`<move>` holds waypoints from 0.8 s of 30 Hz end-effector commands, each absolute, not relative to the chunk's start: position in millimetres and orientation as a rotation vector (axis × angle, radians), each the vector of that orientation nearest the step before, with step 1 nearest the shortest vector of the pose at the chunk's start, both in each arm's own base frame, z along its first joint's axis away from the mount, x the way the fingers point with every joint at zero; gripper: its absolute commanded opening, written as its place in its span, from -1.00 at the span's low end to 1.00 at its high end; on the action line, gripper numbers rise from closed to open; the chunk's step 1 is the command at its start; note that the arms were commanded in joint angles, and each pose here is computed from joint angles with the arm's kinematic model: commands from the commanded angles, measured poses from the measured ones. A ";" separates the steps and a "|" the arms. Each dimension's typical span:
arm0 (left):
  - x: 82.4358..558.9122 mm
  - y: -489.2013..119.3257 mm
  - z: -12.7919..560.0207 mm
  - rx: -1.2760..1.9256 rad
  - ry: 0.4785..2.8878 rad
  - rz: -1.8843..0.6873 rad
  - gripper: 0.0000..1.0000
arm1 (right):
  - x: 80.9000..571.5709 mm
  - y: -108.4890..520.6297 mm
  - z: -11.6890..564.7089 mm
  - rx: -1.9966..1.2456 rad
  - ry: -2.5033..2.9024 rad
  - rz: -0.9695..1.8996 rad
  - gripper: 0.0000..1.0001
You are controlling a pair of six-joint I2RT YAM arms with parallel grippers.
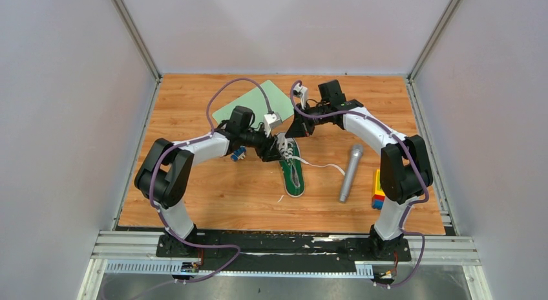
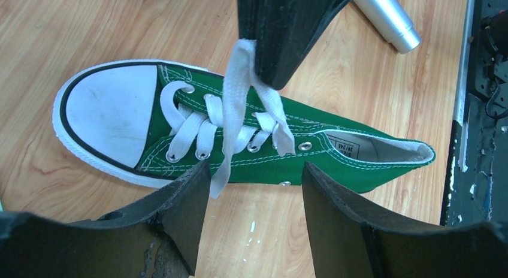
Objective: Tie the shoes
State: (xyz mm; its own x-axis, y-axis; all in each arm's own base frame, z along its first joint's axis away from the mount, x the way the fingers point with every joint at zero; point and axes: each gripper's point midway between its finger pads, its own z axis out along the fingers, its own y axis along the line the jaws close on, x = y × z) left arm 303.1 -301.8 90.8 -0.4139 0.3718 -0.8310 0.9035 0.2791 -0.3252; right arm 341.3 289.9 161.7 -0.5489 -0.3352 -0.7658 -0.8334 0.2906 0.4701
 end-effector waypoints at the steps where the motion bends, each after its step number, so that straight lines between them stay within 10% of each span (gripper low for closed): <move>1: 303.4 -314.9 96.9 1.175 1.849 -1.116 0.28 | 354.9 293.1 177.2 -1.023 1.977 1.196 -1.00; 24: 305.6 -338.8 94.4 0.965 1.938 -1.293 -0.39 | 356.7 278.6 175.5 -0.973 2.006 1.158 -1.00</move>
State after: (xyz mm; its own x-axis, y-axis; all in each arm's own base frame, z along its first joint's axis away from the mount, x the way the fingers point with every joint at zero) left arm 302.2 -332.4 90.5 -0.5328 0.2732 -0.8009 0.8410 0.2767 -0.4650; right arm 353.8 278.3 158.9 -0.5719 -0.3140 -0.7579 -0.8119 0.3486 0.4682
